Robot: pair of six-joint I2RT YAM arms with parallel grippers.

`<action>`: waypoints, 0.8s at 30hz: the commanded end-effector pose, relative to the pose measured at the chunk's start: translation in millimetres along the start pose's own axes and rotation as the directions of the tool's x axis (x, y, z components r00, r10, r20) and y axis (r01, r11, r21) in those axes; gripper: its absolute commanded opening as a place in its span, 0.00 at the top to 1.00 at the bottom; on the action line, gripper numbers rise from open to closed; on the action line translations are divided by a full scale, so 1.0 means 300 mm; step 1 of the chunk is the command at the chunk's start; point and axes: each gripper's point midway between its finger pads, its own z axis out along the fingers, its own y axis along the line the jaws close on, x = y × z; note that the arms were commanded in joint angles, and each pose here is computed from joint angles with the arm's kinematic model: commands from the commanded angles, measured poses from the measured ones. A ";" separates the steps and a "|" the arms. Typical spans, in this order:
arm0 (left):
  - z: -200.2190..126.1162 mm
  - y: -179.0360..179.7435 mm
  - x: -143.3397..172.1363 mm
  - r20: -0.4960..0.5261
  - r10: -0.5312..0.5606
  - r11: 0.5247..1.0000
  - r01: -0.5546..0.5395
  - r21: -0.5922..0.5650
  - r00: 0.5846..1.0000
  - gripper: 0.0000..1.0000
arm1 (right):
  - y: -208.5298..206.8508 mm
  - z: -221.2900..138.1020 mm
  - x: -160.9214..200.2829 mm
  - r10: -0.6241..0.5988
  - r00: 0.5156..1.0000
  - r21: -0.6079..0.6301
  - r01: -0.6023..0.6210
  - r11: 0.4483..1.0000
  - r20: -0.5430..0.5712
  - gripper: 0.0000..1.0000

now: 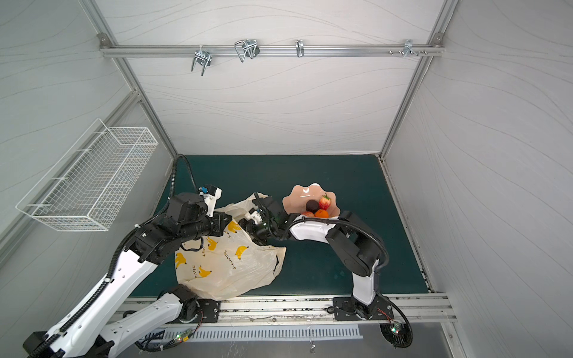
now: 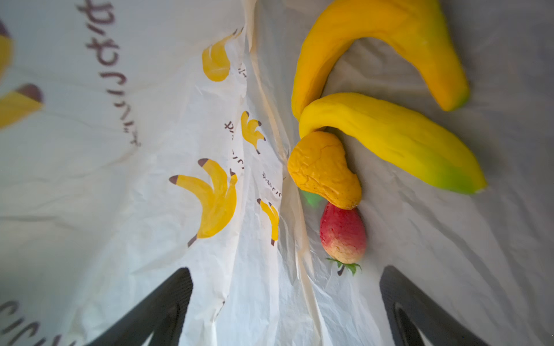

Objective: Place the fruits into the plastic bag
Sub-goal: Place the fruit in the plastic bag, then pick up the fruit from the plate.

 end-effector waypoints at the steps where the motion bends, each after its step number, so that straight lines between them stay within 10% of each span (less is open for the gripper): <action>1: -0.014 0.009 -0.002 0.015 -0.010 1.000 0.010 -0.012 1.000 1.00 | -0.034 -0.075 -0.009 0.009 0.998 0.068 -0.013 0.998 0.057 0.01; 15: -0.018 -0.015 0.001 0.018 -0.012 0.999 0.011 0.033 1.000 1.00 | -0.075 -0.412 -0.091 -0.159 0.940 0.366 0.040 0.930 0.302 0.01; 24: -0.018 -0.022 -0.005 0.018 -0.005 0.999 0.004 0.040 1.000 1.00 | -0.160 -0.713 -0.135 -0.376 0.891 0.721 0.083 0.688 0.255 0.01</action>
